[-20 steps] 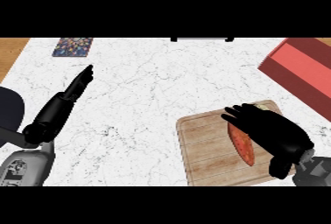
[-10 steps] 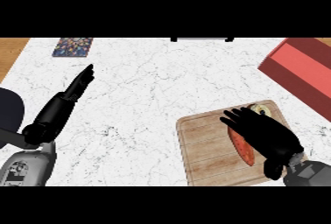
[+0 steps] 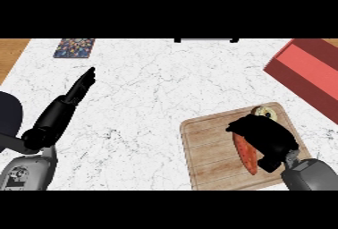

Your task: Pick the sweet potato from the cutting board and place it in the cardboard box

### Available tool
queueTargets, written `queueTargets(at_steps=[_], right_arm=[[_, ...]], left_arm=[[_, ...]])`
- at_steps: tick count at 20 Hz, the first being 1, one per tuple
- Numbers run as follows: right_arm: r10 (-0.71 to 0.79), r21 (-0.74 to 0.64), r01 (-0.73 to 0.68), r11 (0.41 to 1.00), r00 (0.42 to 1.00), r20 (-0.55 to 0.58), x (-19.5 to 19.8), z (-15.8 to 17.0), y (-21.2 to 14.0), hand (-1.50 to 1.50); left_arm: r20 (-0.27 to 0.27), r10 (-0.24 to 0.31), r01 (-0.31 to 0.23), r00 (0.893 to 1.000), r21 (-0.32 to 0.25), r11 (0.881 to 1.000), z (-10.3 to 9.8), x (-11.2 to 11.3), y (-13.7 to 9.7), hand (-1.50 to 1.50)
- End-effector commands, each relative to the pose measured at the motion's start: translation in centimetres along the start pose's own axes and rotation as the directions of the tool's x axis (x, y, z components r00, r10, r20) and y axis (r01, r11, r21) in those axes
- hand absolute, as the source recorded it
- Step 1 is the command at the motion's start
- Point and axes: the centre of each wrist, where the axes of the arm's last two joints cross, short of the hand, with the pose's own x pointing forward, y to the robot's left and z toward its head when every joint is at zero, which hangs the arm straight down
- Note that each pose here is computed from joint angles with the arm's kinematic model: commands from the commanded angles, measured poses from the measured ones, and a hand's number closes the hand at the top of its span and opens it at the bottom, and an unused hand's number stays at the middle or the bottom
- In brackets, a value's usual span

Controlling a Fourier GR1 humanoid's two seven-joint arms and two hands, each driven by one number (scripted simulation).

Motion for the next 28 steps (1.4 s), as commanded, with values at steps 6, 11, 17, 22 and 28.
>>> queueTargets(at_steps=[6, 11, 17, 22, 28], right_arm=[[0.077, -0.148, -0.057, 0.987, 0.988, 0.133, -1.3, -1.1, 0.5, 1.50], [-0.095, -0.215, 0.109, 0.970, 0.993, 0.076, -3.7, -4.4, -1.3, 1.50], [-0.243, -0.288, 0.230, 0.929, 0.970, -0.009, -4.8, -8.6, -4.9, 1.50], [-0.150, -0.488, 0.152, 0.860, 0.988, 0.043, -5.2, -7.0, -6.3, 1.50], [-0.093, -0.618, 0.075, 0.783, 0.996, 0.004, -6.1, -2.3, -10.7, 1.50]], left_arm=[[-0.007, -0.010, 0.010, 1.000, -0.006, 1.000, -0.3, 0.9, 0.6, 0.00], [0.018, -0.026, 0.026, 0.999, 0.007, 1.000, -1.1, 1.1, 0.7, 0.00], [0.020, -0.009, 0.009, 1.000, -0.008, 1.000, -0.2, -1.0, 0.5, 0.00], [-0.004, -0.002, 0.002, 1.000, -0.004, 1.000, -1.4, -1.0, -0.4, 0.00], [0.010, -0.019, 0.019, 1.000, 0.000, 1.000, -0.3, -0.1, 0.9, 0.00]])
